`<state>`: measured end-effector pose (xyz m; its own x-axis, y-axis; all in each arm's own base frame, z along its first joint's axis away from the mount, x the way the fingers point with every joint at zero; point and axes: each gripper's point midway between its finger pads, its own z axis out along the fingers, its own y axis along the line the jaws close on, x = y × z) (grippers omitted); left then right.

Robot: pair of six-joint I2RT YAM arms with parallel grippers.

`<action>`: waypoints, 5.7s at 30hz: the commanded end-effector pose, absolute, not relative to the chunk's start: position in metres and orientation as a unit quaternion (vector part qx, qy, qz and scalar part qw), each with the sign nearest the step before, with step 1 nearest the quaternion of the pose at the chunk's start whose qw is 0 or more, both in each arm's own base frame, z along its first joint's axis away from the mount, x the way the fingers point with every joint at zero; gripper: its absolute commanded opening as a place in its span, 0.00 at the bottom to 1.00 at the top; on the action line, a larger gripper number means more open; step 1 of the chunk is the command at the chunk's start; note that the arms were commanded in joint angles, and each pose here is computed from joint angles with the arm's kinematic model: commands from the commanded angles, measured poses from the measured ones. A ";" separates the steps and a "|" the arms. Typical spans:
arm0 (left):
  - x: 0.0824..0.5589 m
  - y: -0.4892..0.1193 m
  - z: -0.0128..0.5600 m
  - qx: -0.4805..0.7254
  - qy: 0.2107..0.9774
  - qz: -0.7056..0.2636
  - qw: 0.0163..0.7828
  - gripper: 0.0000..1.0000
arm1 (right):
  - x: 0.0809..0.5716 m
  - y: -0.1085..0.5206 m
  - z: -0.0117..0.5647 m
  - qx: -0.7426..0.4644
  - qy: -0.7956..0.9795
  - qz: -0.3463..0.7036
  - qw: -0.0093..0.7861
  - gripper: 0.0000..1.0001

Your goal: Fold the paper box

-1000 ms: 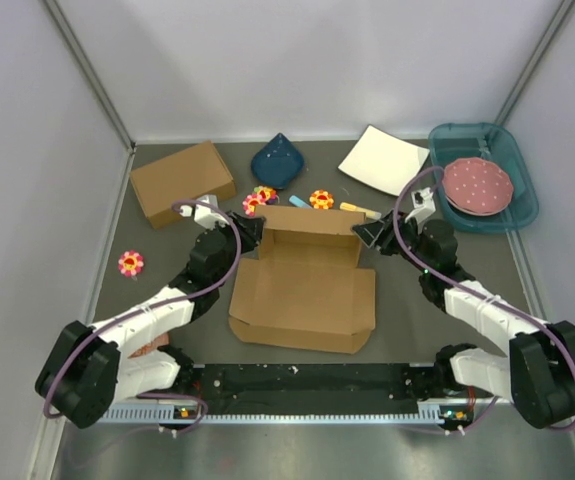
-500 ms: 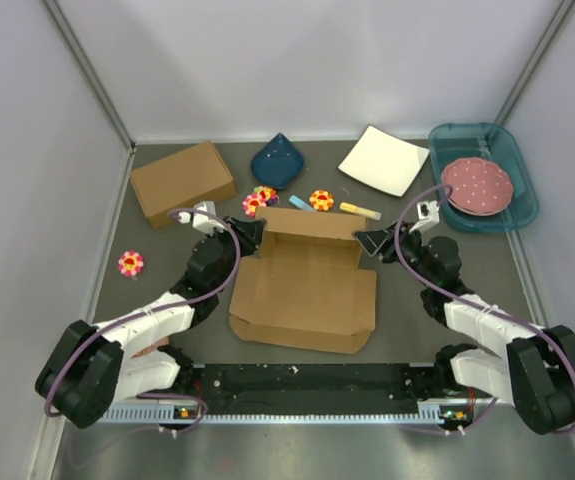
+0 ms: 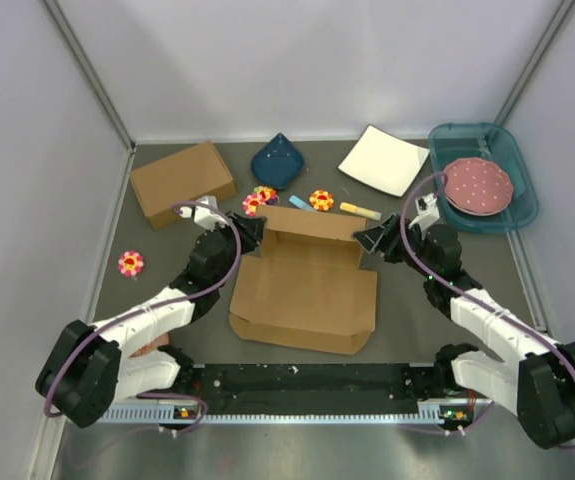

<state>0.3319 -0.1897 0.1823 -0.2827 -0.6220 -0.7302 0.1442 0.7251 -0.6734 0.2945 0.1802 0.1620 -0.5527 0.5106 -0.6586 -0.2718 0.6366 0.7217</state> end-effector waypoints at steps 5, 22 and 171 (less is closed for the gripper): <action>0.320 -0.176 0.120 -0.145 0.830 -0.230 0.488 0.56 | 0.300 0.177 0.166 0.073 0.815 0.380 0.432 0.78; 0.347 -0.176 0.168 -0.164 0.796 -0.255 0.525 0.68 | 0.322 0.177 0.205 0.078 0.787 0.401 0.463 0.86; 0.258 -0.068 0.232 -0.236 0.714 -0.203 0.627 0.85 | 0.321 0.278 0.217 -0.464 0.646 -0.380 0.472 0.00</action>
<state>0.2572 -0.0684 0.1958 -0.1682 -0.5650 -0.8078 -0.1298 0.8250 -0.5500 0.3187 0.2913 0.1997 -0.0850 -0.9705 -0.2258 -0.3062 0.2411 -0.9209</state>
